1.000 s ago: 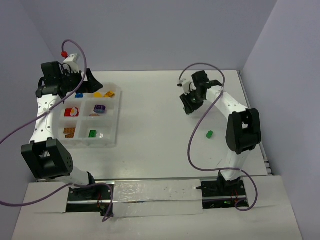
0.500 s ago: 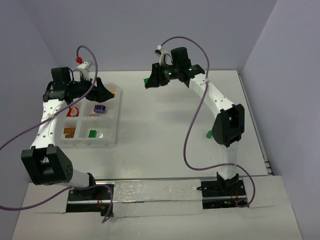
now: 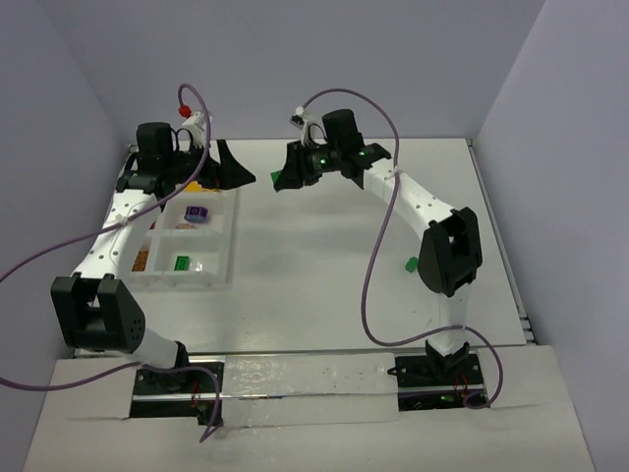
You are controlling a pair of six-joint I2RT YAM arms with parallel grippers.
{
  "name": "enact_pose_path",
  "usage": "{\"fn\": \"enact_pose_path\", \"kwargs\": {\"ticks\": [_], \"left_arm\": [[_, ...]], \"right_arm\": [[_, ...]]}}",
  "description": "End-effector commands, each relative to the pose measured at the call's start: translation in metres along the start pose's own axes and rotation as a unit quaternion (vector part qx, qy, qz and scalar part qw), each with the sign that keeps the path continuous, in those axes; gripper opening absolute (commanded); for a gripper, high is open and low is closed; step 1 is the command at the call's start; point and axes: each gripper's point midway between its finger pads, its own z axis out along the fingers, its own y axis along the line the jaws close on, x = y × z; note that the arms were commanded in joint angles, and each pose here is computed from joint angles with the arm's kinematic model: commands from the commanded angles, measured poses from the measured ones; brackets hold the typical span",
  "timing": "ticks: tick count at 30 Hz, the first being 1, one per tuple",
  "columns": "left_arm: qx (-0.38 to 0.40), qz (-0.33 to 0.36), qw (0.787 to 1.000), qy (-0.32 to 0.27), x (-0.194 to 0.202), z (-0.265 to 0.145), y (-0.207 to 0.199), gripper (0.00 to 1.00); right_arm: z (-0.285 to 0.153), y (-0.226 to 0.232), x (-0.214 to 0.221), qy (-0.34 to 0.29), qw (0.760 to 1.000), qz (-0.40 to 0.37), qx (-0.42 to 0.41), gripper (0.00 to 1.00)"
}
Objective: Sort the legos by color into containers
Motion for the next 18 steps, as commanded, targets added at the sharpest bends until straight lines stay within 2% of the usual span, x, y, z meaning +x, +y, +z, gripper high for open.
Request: {"fn": "enact_pose_path", "kwargs": {"ticks": [1, 11, 18], "left_arm": [[0.041, -0.03, 0.999, -0.013, -0.022, 0.001, -0.023, 0.99], [0.062, -0.036, 0.996, 0.058, 0.013, 0.013, -0.025, 0.94], [0.103, -0.019, 0.994, 0.028, 0.006, 0.002, -0.048, 0.93]], "right_arm": [[-0.029, 0.027, -0.03, -0.063, 0.983, -0.169, 0.045, 0.0], [-0.024, 0.055, -0.031, -0.068, 0.953, -0.285, 0.074, 0.0], [-0.015, 0.058, -0.025, -0.048, 0.951, -0.297, 0.077, 0.0]]}}
